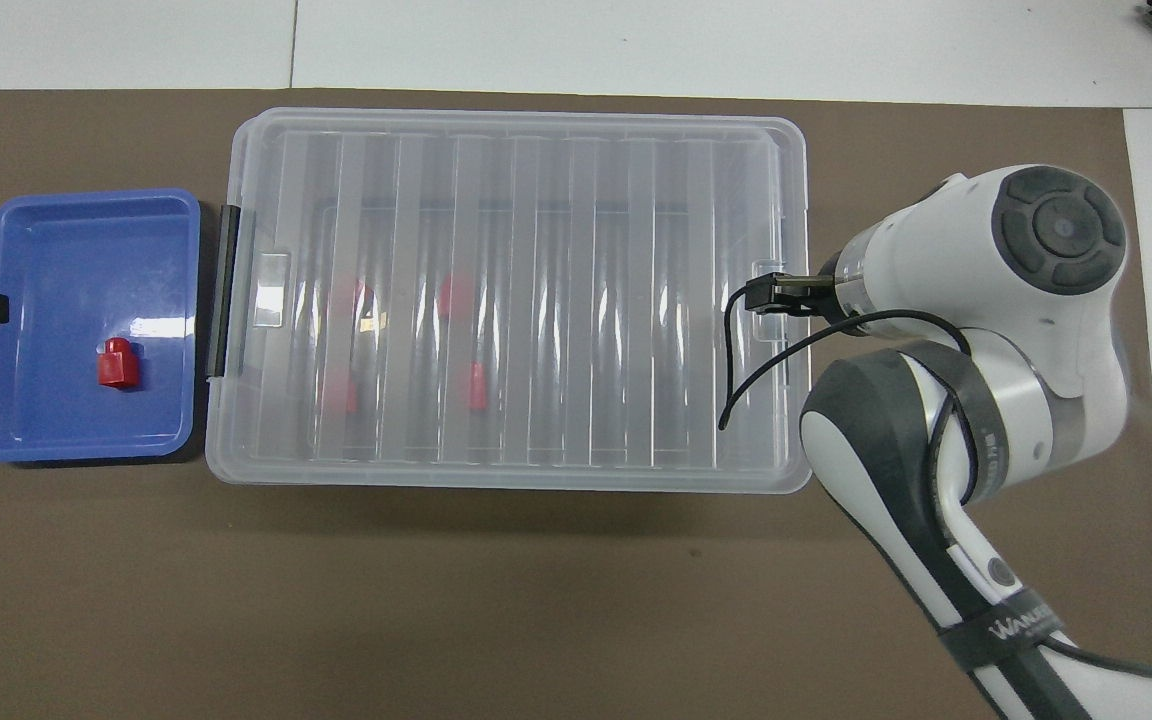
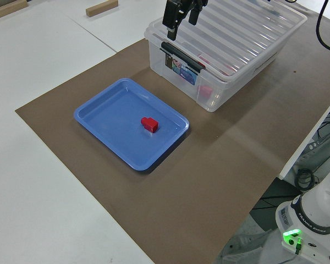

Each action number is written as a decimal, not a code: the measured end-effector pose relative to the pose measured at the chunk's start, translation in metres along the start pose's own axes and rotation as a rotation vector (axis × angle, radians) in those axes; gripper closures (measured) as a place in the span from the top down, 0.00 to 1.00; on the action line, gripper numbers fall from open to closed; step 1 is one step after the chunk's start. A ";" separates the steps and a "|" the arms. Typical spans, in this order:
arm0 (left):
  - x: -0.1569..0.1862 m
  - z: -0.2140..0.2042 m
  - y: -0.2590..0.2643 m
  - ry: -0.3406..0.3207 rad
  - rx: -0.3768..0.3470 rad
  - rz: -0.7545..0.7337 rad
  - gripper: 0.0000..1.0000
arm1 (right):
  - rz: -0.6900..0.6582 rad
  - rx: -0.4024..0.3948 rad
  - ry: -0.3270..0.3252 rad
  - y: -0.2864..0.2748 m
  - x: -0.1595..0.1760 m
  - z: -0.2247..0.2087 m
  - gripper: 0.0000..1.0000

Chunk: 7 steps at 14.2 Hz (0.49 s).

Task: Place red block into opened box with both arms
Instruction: 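Grasp the clear lid's edge with the right gripper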

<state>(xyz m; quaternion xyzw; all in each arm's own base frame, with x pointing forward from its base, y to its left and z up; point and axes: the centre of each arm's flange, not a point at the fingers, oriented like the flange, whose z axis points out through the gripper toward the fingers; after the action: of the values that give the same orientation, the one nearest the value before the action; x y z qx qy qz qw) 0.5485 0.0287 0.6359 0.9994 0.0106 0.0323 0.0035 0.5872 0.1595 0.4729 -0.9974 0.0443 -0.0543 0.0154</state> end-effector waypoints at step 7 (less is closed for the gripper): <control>0.000 0.000 0.000 0.000 0.000 0.000 1.00 | -0.038 -0.032 -0.016 0.020 0.001 0.012 1.00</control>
<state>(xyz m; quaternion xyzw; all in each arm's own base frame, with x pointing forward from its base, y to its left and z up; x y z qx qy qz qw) 0.5486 0.0287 0.6359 0.9994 0.0106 0.0325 0.0034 0.5879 0.1397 0.4608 -0.9986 0.0263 -0.0459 -0.0011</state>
